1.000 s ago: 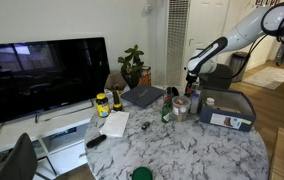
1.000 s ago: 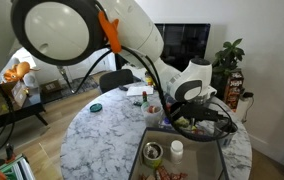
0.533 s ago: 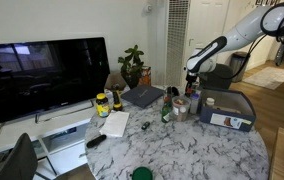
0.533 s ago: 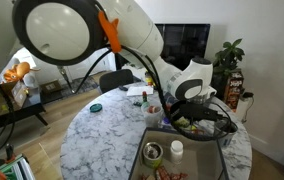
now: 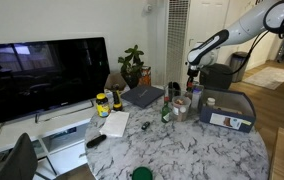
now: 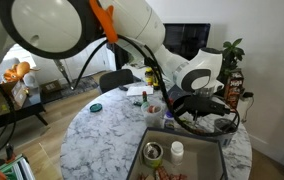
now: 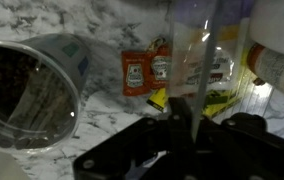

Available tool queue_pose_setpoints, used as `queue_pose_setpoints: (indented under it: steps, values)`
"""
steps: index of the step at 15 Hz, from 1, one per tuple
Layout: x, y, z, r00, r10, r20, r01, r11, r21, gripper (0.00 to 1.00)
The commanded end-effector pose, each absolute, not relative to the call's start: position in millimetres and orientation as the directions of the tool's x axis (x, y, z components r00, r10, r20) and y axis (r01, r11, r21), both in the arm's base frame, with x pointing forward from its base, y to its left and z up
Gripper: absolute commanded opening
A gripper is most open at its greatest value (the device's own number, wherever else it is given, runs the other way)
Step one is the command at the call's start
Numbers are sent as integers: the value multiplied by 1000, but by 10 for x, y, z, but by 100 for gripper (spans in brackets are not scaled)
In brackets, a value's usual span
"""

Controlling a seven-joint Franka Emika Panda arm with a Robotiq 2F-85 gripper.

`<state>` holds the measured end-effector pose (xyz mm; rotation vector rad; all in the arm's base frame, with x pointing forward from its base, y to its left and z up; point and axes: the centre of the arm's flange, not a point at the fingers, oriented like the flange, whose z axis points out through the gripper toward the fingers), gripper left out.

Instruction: Pick up the clear storage container and move it to the left side of the table

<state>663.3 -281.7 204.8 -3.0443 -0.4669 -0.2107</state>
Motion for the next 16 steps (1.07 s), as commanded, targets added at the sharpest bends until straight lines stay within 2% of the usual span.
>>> queue_pose_setpoints:
  steps: [1,10,16]
  values:
    - [6616,-2774,2560,943,291,164,305,-950,-68,1]
    - [6378,-2466,3734,882,436,178,445,-896,-6,1]
    - [5971,-1921,4250,779,609,147,619,-785,-27,1]
